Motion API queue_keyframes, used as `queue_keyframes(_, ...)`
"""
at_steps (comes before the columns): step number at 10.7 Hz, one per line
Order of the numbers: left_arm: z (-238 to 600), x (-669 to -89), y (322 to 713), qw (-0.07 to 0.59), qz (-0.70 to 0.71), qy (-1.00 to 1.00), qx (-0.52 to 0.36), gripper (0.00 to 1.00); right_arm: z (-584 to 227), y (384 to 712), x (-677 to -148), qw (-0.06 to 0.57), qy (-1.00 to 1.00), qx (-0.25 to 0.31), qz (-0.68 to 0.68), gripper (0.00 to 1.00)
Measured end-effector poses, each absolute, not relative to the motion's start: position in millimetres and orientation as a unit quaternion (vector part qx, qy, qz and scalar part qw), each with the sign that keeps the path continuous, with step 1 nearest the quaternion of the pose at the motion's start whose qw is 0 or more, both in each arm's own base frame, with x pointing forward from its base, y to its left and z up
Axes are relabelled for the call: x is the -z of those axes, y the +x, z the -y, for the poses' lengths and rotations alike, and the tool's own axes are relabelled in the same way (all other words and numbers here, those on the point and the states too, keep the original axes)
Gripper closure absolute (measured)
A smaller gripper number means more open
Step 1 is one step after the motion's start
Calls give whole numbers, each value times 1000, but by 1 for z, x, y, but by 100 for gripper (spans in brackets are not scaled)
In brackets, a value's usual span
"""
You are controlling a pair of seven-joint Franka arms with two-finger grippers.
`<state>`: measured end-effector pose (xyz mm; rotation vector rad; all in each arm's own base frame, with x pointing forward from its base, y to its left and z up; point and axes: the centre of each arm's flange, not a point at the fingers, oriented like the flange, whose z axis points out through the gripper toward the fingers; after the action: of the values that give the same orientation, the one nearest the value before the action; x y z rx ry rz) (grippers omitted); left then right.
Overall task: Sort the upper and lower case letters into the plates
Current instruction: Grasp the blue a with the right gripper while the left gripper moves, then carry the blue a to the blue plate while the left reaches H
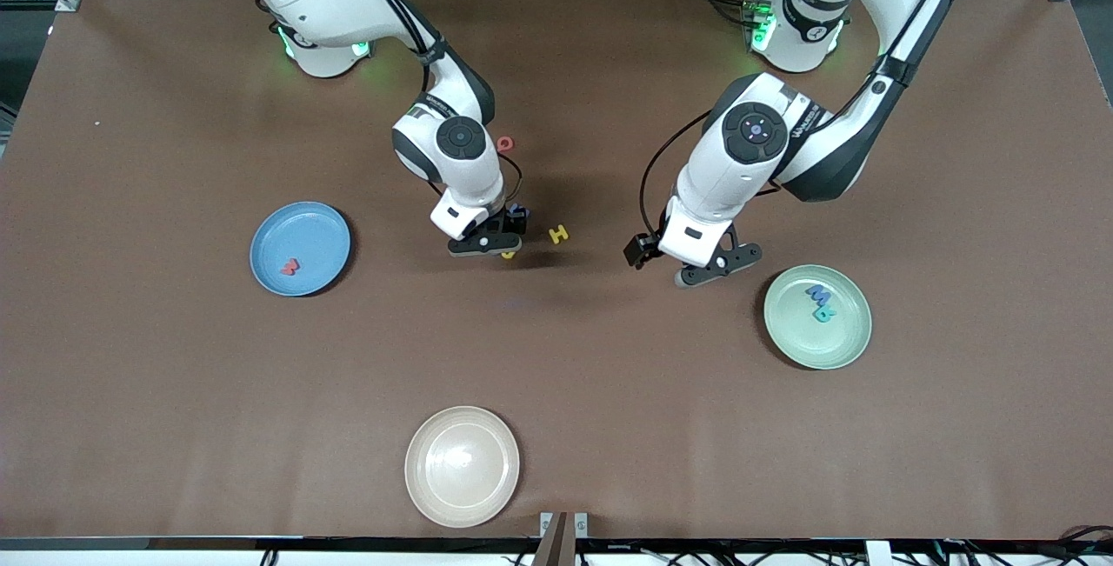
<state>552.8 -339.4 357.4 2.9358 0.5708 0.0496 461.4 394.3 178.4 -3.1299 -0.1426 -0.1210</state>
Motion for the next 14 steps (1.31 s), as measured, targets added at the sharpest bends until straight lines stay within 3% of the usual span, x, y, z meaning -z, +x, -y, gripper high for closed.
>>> queue_keyframes(6, 336, -359, 555, 73, -194, 978, -19, 0, -394, 462, -176, 2, -998, 37, 46, 32)
queue_keyframes(9, 347, -353, 545, 70, -183, 981, -13, 0, -393, 463, -176, 2, -998, 38, 45, 48)
queue_keyframes(10, 352, -351, 542, 69, -179, 981, -11, 0, -393, 463, -177, 2, -998, 38, 45, 48)
queue_keyframes(11, 357, -351, 539, 69, -175, 982, -10, 0, -394, 464, -178, 3, -998, 40, 45, 59)
queue_keyframes(14, 366, -346, 532, 68, -170, 983, -5, 0, -394, 465, -179, 3, -998, 41, 54, 72)
